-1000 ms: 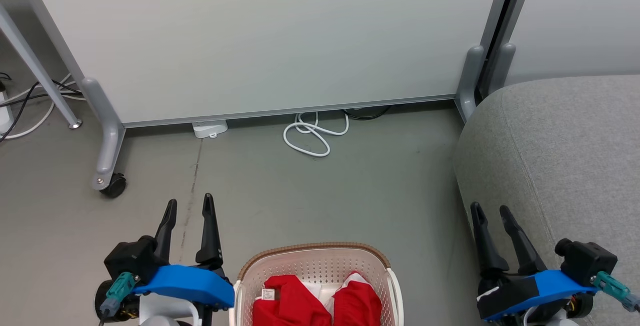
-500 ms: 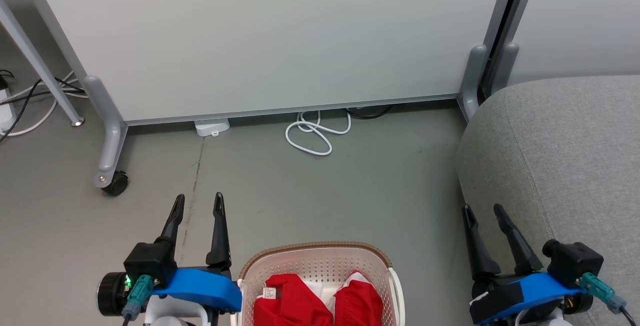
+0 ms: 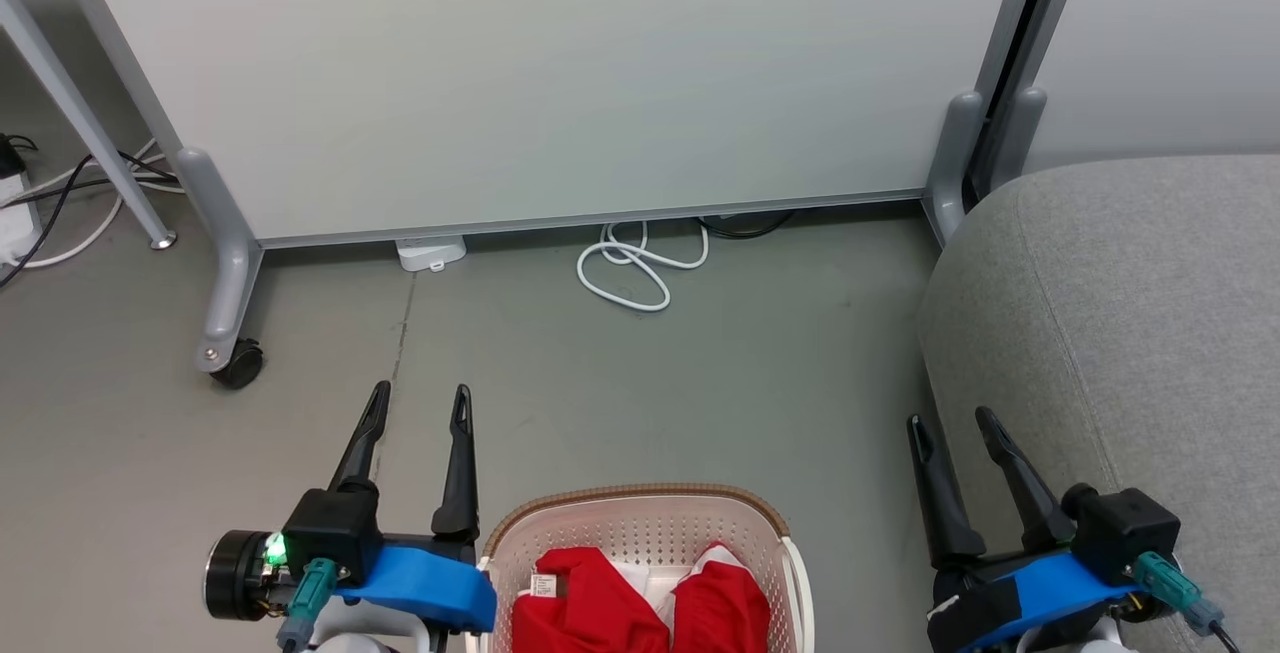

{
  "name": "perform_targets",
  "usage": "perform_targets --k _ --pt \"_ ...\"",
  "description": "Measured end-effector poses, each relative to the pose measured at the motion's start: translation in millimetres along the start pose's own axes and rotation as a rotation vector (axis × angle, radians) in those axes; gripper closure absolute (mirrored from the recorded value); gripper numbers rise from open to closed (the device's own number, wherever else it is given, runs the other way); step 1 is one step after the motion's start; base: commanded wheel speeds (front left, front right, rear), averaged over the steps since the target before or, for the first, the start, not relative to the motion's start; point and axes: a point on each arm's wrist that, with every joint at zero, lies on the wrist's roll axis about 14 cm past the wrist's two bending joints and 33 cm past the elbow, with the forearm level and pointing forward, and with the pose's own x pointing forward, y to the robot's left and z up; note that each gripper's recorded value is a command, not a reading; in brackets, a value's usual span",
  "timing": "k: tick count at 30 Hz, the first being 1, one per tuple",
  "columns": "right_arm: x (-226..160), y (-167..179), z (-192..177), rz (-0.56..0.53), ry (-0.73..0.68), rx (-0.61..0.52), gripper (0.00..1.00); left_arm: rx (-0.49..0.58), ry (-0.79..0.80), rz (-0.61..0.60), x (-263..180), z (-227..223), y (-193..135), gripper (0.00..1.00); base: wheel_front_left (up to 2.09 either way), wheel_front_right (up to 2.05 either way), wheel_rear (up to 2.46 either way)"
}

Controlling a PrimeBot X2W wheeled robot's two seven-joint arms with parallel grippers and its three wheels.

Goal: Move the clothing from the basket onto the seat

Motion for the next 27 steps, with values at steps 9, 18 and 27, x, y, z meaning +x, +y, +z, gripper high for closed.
perform_targets --k 9,18,27 --pt "0 6 -1 0.023 -0.003 -0.041 0.0 0.011 0.027 -0.028 -3 -12 -3 0.0 0.0 0.0 0.0" --pt "0 2 -4 0.014 -0.001 -0.051 0.0 0.04 0.056 -0.047 -4 -23 -5 0.0 0.0 0.0 0.0" --pt "-1 1 -6 0.011 0.004 -0.044 0.0 0.043 0.055 -0.044 -2 -22 -5 0.0 0.0 0.0 0.0"
